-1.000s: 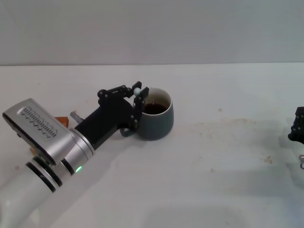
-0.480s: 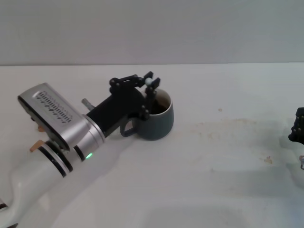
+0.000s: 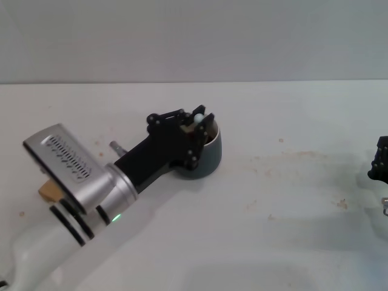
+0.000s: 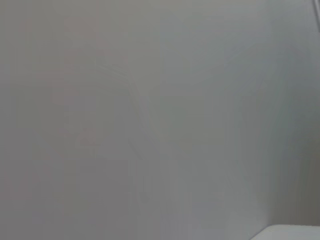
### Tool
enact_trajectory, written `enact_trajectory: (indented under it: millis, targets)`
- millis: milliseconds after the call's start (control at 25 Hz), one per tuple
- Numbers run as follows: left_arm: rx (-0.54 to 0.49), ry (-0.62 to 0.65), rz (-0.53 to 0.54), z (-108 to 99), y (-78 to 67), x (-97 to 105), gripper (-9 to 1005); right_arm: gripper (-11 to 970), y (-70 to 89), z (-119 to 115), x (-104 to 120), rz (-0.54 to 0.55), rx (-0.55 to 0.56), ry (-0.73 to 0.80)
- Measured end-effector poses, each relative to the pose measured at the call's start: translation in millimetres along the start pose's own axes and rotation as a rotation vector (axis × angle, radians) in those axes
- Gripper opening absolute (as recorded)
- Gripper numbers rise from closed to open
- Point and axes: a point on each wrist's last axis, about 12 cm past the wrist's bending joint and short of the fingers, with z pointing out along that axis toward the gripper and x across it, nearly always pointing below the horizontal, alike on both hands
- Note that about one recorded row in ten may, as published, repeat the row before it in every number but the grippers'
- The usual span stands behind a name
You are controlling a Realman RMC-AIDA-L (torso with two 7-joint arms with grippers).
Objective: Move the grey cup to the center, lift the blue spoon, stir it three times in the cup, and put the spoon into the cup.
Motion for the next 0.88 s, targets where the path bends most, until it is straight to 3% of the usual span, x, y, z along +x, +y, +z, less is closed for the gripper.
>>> enact_trajectory:
  millis: [400,640,880]
  targets:
    - [-0.089,0.041,0.001,-16.3,17.5,9.5,165,-2,2.5,0.4,-0.7,0.006,-0.006,-0.003]
    - [-0.094,0.044,0.022,-9.4,26.4,7.6,167,-2,4.1,-0.4,-0.2,0.002,-0.017,-0.002]
    - [-0.055,0.025,0.032,5.4,23.8,1.6,170,-2,4.2,-0.5,-0.2,0.002,-0.018,-0.002]
